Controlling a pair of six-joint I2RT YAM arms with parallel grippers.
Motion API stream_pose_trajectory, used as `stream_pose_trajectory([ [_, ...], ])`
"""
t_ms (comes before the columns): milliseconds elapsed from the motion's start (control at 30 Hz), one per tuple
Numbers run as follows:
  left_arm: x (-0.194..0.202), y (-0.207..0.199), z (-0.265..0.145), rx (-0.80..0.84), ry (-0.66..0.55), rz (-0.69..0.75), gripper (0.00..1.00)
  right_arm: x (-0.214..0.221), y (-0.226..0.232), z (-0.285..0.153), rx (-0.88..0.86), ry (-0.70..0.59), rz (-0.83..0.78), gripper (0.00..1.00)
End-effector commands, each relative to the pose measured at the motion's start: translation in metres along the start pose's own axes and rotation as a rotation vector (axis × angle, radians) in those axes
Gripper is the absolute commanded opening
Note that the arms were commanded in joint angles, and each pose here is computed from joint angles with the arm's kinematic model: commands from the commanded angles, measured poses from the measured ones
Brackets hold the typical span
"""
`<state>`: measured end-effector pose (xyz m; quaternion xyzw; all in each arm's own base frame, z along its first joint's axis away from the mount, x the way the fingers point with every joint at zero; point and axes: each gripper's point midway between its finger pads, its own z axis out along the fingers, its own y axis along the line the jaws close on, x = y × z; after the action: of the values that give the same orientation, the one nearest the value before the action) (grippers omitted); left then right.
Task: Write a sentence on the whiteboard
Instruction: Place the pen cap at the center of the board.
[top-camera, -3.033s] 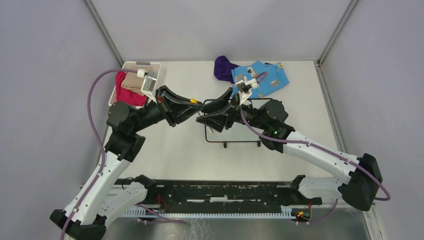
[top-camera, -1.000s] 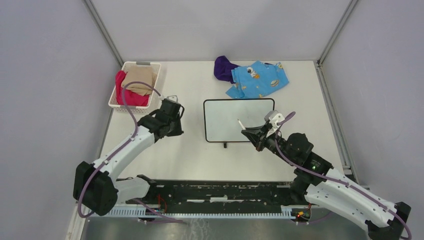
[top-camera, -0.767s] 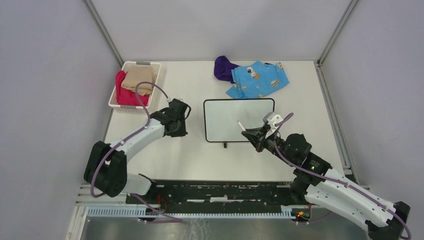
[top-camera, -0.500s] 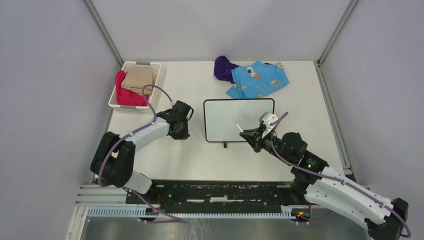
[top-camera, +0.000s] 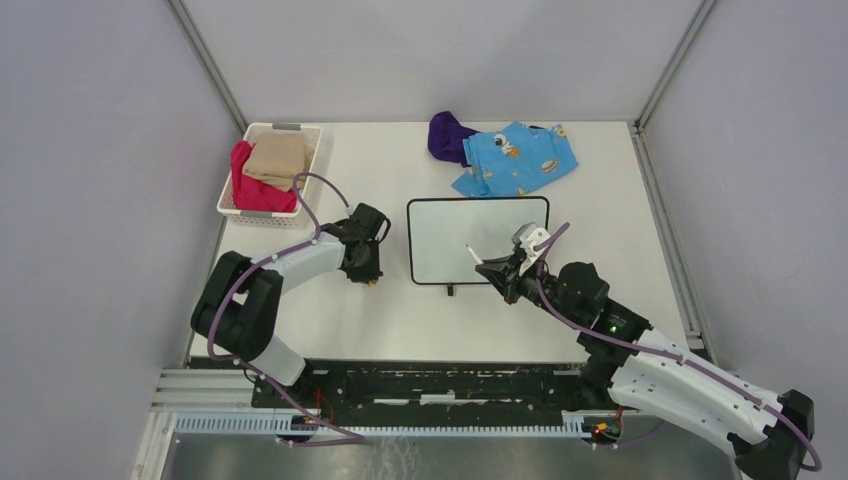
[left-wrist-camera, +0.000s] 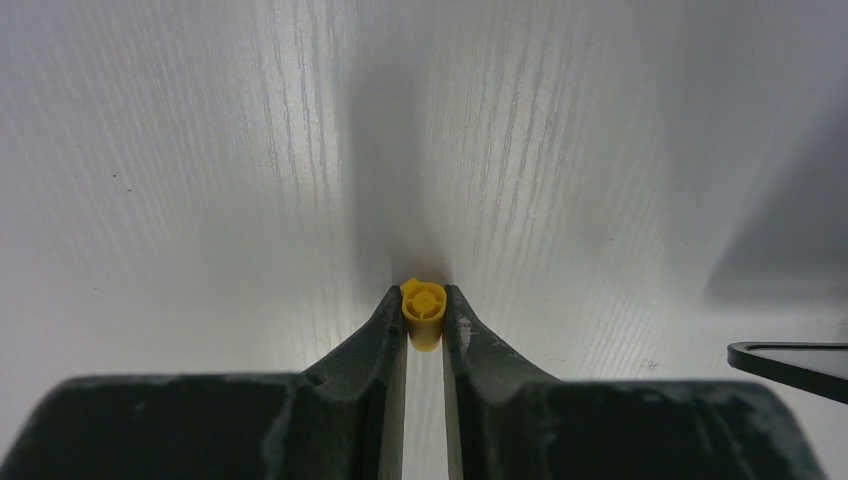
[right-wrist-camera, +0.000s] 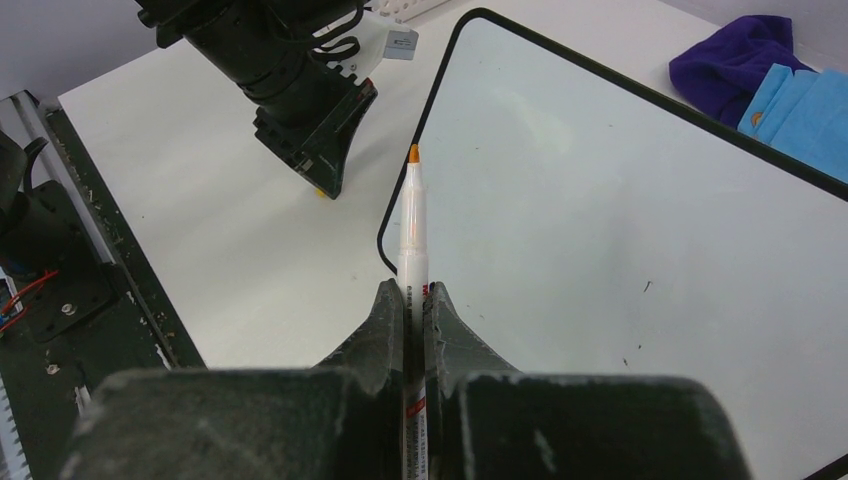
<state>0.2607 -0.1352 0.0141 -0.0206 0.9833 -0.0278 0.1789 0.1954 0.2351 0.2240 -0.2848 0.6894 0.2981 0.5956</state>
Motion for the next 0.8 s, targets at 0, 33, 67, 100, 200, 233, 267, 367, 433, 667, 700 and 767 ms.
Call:
stream_pose_trajectory([
  [0, 0.003, 0.0, 0.007, 0.001, 0.016, 0.027, 0.11, -0.039, 0.002, -0.001, -0.007, -0.104, -0.012, 0.0],
  [33, 0.003, 0.0, 0.007, 0.001, 0.018, 0.027, 0.12, -0.04, 0.002, -0.001, -0.006, -0.105, -0.014, 0.0],
  [67, 0.003, 0.0, 0.007, 0.003, 0.016, 0.027, 0.14, -0.04, 0.002, -0.001, -0.007, -0.106, -0.015, 0.0],
  [100, 0.003, 0.0, 0.006, 0.005, 0.017, 0.026, 0.16, -0.04, 0.002, -0.002, -0.005, -0.108, -0.014, 0.0],
  [200, 0.001, -0.001, 0.005, 0.006, 0.013, 0.022, 0.24, -0.041, 0.002, -0.003, -0.006, -0.11, -0.013, 0.0],
  [233, 0.001, -0.001, 0.005, 0.006, 0.011, 0.02, 0.25, -0.041, 0.002, -0.003, -0.005, -0.11, -0.013, 0.0],
  [267, 0.0, -0.001, 0.005, 0.006, 0.008, 0.019, 0.27, -0.041, 0.002, -0.003, -0.005, -0.11, -0.015, 0.0],
  [367, 0.0, -0.001, 0.004, 0.005, 0.007, 0.016, 0.31, -0.042, 0.002, -0.003, -0.004, -0.109, -0.016, 0.0],
  [433, -0.001, -0.001, 0.002, 0.006, 0.003, 0.013, 0.34, -0.042, 0.002, -0.004, -0.006, -0.11, -0.014, 0.0],
  [667, -0.006, 0.0, -0.003, 0.0, -0.027, 0.002, 0.45, -0.044, 0.001, -0.005, -0.002, -0.112, -0.014, 0.0],
  [700, -0.008, 0.001, -0.004, -0.003, -0.034, -0.001, 0.47, -0.044, 0.001, -0.005, -0.002, -0.111, -0.014, 0.0],
  [767, -0.011, 0.0, -0.008, 0.0, -0.051, -0.007, 0.49, -0.045, 0.002, -0.005, -0.003, -0.113, -0.012, 0.0],
])
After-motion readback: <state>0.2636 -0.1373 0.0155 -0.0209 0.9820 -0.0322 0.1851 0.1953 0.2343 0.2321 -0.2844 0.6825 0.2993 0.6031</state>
